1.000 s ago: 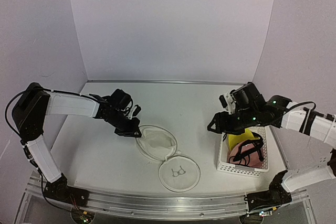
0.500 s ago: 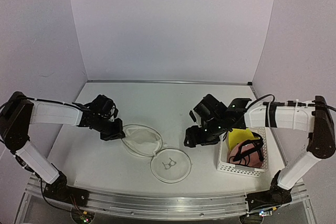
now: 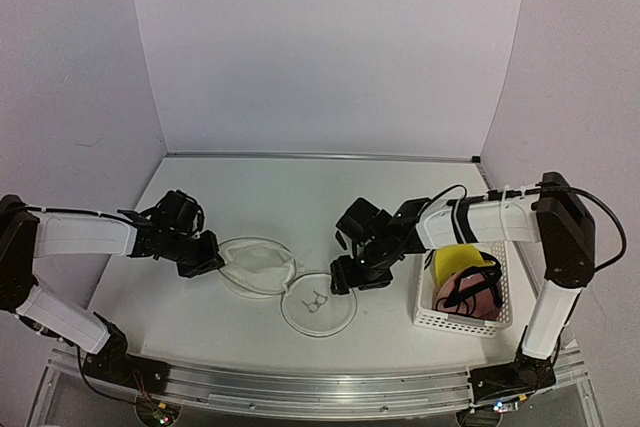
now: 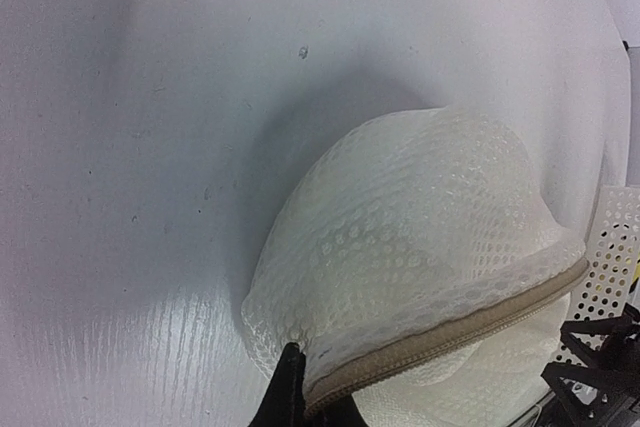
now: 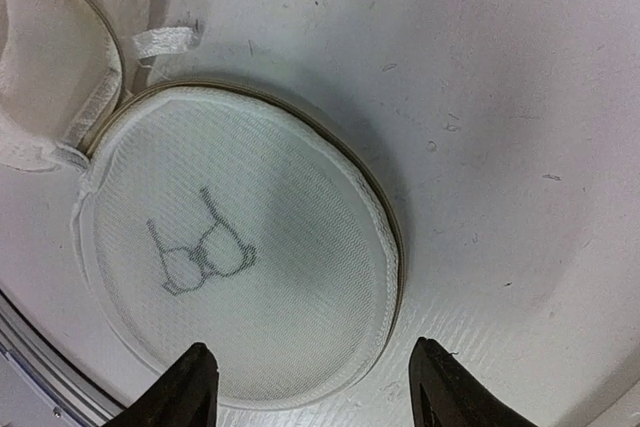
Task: Unzip the laundry bag and remove the bra
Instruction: Pick up the laundry bag from the center of the board.
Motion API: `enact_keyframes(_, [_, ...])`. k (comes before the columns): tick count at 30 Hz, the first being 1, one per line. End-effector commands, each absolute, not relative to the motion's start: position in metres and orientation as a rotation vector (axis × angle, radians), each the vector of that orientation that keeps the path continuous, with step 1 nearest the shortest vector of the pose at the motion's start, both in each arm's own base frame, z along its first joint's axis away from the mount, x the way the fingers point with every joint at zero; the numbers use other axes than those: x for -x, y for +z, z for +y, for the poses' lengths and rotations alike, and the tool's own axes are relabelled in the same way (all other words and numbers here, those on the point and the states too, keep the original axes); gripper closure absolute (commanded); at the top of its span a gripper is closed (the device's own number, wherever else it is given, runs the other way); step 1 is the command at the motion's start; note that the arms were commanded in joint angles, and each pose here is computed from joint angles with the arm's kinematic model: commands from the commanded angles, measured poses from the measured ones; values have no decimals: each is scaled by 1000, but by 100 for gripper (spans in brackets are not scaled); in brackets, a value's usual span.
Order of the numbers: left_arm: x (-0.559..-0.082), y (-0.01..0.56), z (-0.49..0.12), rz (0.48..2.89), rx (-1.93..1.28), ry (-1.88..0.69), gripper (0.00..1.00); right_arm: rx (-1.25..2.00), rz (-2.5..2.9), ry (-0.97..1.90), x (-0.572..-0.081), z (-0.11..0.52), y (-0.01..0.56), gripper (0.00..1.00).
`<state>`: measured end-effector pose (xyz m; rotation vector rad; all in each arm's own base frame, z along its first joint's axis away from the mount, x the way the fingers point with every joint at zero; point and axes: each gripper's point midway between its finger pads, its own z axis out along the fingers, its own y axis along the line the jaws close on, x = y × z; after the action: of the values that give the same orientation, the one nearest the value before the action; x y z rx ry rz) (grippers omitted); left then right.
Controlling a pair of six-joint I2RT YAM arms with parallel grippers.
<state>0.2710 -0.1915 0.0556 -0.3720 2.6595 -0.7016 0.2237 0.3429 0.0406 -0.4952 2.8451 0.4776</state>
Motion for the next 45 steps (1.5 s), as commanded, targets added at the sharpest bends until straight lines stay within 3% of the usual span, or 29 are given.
enact_keyframes(1, [-279, 70, -196, 2594, 376, -754, 100, 492, 2797, 530, -235, 362, 44, 34])
enact_keyframes(30, [-280, 68, -202, 2599, 373, -786, 100, 423, 2859, 358, -226, 327, -3, 55])
enact_keyframes(33, [-280, 68, -202, 2597, 375, -785, 100, 408, 2846, 339, -227, 322, -3, 61])
enact_keyframes(42, [-280, 68, -205, 2602, 366, -789, 100, 398, 2817, 399, -229, 328, 5, 100])
enact_keyframes(45, [-279, 69, -206, 2601, 360, -792, 100, 395, 2791, 416, -233, 331, 14, 100])
